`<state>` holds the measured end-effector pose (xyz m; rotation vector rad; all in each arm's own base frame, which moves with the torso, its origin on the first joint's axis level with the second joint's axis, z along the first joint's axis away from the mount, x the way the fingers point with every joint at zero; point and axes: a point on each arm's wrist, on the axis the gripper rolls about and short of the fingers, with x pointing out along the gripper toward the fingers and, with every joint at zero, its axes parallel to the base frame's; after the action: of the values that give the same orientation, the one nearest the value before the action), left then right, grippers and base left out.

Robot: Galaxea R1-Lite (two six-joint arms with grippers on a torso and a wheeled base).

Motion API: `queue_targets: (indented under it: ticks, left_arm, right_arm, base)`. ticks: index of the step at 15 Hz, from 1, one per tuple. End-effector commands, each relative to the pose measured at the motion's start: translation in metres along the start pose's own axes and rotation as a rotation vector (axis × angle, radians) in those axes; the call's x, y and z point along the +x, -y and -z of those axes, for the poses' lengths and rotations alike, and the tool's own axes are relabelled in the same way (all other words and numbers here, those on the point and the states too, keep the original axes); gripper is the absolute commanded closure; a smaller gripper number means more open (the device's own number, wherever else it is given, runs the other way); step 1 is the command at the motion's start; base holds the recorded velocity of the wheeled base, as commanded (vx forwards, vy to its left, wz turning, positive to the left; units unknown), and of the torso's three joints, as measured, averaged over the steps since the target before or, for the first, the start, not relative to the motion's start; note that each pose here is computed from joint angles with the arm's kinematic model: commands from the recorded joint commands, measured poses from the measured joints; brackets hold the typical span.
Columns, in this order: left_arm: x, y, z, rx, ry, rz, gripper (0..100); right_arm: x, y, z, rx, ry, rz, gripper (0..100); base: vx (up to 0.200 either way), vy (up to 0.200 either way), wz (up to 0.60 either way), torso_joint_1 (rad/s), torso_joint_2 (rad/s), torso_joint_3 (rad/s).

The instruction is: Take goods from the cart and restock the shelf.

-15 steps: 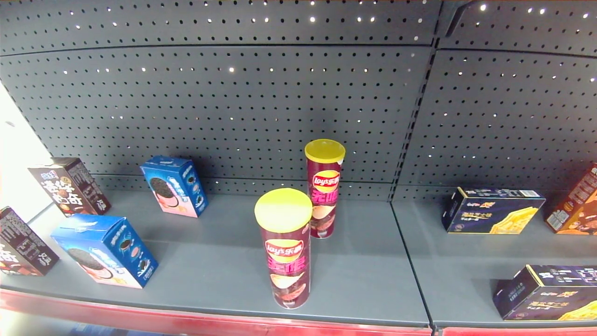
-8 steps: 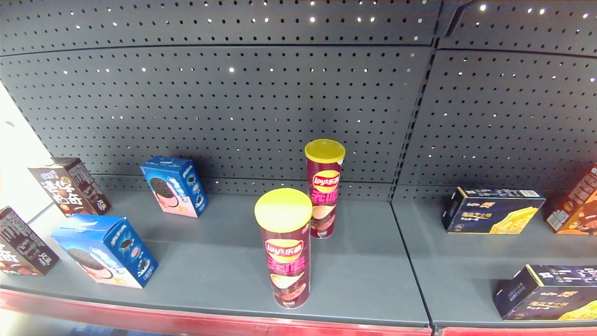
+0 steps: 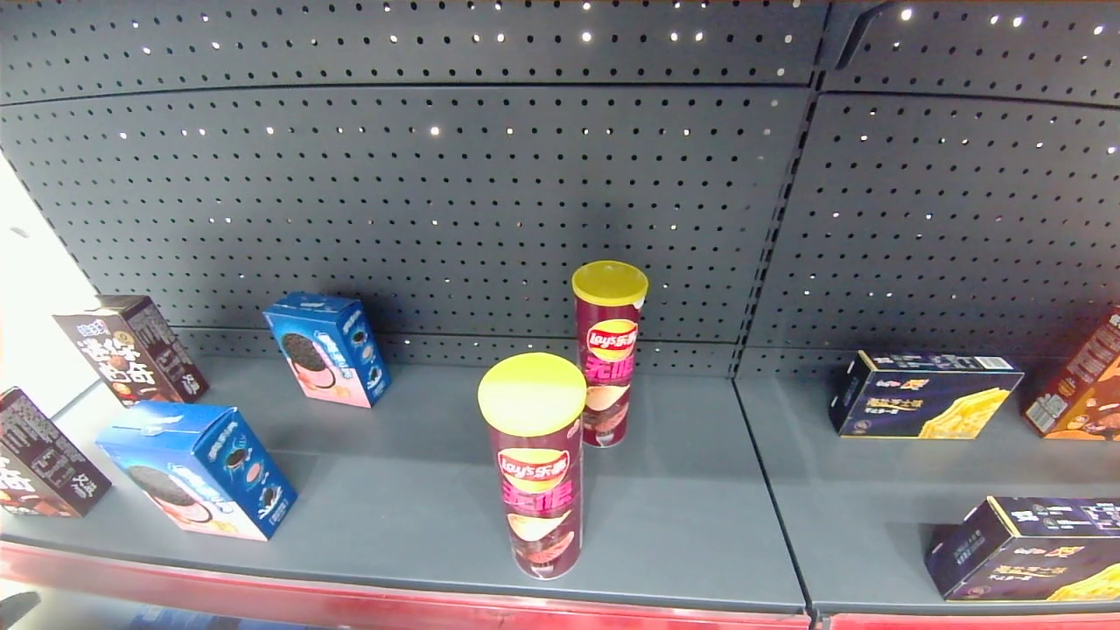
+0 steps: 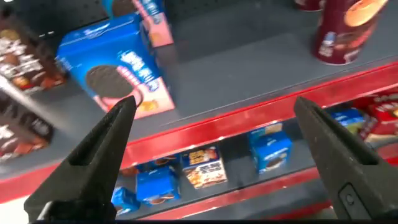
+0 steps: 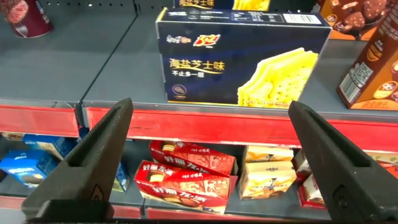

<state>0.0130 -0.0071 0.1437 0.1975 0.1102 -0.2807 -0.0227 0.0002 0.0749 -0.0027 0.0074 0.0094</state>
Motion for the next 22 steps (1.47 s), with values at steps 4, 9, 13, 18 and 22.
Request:
queue_targets:
  ticks: [4, 9, 13, 18, 22]
  left_arm:
    - [0.045, -0.014, -0.029, -0.041, -0.101, 0.313, 0]
    - [0.08, -0.014, -0.031, -0.041, -0.151, 0.411, 0]
    - [0.103, -0.005, -0.032, -0.024, -0.164, 0.507, 0]
    - [0.145, -0.005, -0.029, -0.05, -0.277, 0.521, 0]
    - [0.176, -0.006, -0.028, -0.064, -0.339, 0.501, 0]
  right_arm:
    - [0.0, 0.0, 0.0, 0.0, -0.003, -0.001, 0]
    - [0.0, 0.0, 0.0, 0.0, -0.003, -0.001, 0]
    - [0.0, 0.0, 0.0, 0.0, -0.003, -0.001, 0]
    - [0.0, 0.0, 0.0, 0.0, -0.003, -0.001, 0]
    - [0.0, 0.0, 0.0, 0.0, -0.003, -0.001, 0]
  base:
    - [0.0, 0.0, 0.0, 0.0, 0.0, 0.0]
    - [0.0, 0.0, 0.0, 0.0, 0.0, 0.0]
    - [0.0, 0.0, 0.0, 0.0, 0.0, 0.0]
    - [0.0, 0.0, 0.0, 0.0, 0.0, 0.0]
    - [0.0, 0.0, 0.0, 0.0, 0.0, 0.0]
